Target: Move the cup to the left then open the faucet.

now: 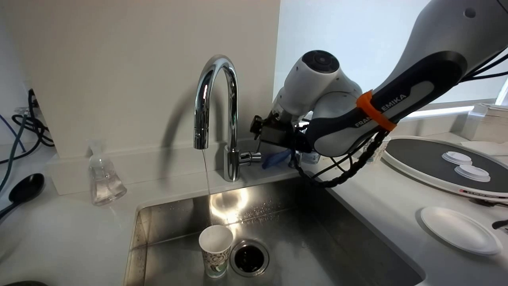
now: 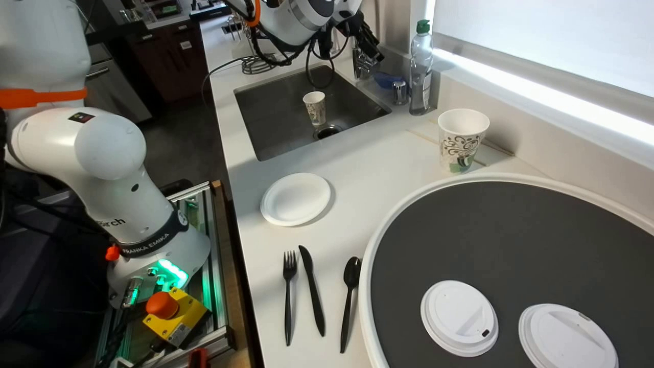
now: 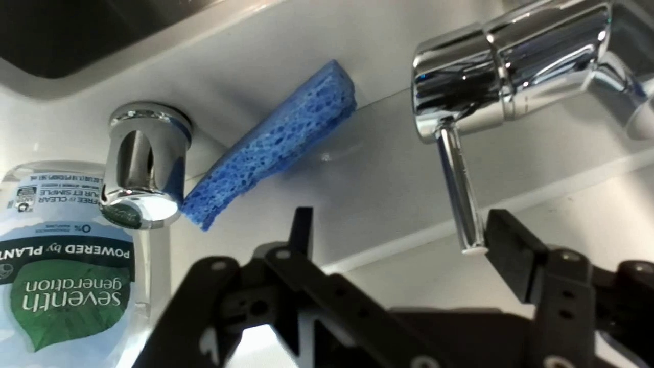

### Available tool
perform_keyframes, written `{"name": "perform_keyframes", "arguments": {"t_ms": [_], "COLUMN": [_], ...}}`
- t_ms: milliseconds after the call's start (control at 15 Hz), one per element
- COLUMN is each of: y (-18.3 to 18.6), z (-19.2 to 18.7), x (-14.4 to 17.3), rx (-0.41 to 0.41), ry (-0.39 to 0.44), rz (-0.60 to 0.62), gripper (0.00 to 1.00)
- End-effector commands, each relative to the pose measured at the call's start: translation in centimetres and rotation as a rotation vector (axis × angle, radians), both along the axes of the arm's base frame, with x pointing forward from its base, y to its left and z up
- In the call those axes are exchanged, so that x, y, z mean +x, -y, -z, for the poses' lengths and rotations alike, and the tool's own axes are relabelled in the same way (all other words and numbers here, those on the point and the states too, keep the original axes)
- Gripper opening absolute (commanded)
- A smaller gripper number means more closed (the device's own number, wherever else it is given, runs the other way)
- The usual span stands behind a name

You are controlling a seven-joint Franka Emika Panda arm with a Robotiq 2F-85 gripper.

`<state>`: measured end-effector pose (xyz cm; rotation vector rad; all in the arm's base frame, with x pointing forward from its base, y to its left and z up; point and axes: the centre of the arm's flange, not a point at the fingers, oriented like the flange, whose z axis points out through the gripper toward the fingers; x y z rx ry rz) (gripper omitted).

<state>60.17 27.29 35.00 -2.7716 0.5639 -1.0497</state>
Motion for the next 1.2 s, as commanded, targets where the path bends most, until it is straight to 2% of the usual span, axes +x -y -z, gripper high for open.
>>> {"name": "perform_keyframes", "arguments": {"t_ms": [0,1133], "y": [0.09,-0.33], "z": [0.12,-0.49], "x": [-0.99,-1.09], "rx": [-0.015,0.026], "ry": [-0.012,0.006], "rz": [0.018,0.001], "gripper": [1.00,1.00]}}
